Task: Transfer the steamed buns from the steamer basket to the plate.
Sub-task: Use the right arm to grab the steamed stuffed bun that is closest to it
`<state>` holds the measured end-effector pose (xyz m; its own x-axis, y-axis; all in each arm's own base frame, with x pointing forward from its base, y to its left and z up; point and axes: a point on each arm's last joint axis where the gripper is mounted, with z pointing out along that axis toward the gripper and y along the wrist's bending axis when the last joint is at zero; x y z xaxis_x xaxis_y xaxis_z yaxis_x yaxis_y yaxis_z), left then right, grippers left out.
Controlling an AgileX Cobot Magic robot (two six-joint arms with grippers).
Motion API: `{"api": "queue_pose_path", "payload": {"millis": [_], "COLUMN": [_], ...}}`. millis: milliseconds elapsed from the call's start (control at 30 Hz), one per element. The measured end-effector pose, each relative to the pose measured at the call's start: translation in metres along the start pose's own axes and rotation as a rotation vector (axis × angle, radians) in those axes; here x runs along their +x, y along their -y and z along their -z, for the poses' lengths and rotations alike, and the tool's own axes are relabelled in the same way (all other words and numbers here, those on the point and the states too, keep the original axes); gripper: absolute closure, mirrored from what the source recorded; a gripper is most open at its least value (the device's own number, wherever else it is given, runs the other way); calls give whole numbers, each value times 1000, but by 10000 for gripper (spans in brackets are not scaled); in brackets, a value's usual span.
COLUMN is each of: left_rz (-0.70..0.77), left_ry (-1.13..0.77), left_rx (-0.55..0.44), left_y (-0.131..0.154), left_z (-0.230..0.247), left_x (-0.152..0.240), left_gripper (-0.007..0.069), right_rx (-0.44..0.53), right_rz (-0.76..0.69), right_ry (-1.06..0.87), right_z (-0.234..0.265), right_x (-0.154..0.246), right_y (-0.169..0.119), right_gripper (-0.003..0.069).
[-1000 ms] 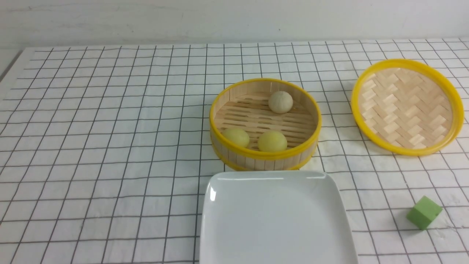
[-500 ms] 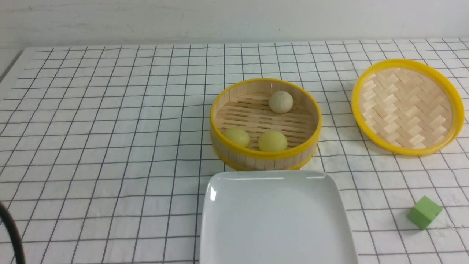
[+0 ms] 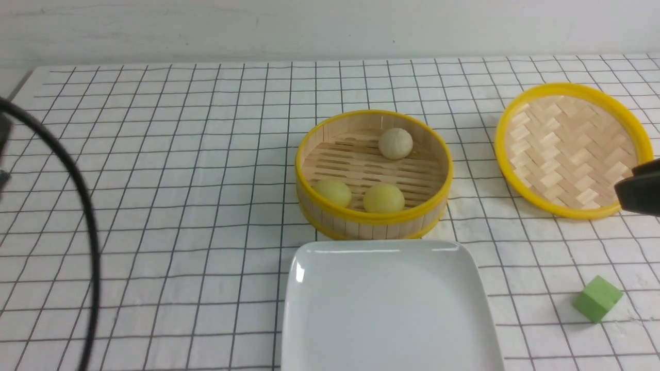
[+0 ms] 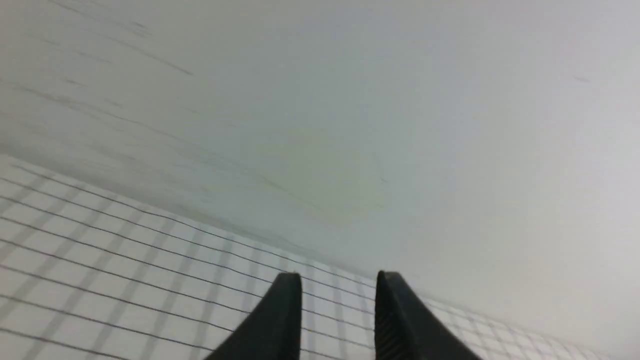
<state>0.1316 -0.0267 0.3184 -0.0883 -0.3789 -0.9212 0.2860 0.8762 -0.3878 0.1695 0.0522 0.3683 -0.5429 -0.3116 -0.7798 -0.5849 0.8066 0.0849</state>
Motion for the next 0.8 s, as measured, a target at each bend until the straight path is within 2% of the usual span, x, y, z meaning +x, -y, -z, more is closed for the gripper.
{"api": "queue_pose_path", "payload": {"millis": [67, 100, 133, 267, 367, 567, 800], "left_rz": [9, 7, -17, 10, 4, -142, -235], "left_ry": [-178, -197, -378, -594, -619, -499, -360], "left_rx": [157, 168, 243, 269, 273, 336, 354], "left_y": [8, 8, 9, 2, 1, 14, 30], "left_z": [-12, -13, -18, -27, -31, -45, -53], "left_x": [19, 21, 39, 62, 63, 21, -25], "left_gripper": [384, 384, 384, 384, 384, 384, 384], "right_rx": [-1, -1, -1, -2, -5, -13, -39], "right_rz": [-1, -1, -1, 2, 14, 15, -4], "right_ry": [-2, -2, -2, -2, 1, 5, 20], "right_z": [-1, -1, -1, -1, -1, -1, -1], "right_x": [0, 0, 0, 0, 0, -1, -2], "right_y": [0, 0, 0, 0, 0, -1, -3], "right_gripper": [417, 417, 417, 417, 417, 417, 417]}}
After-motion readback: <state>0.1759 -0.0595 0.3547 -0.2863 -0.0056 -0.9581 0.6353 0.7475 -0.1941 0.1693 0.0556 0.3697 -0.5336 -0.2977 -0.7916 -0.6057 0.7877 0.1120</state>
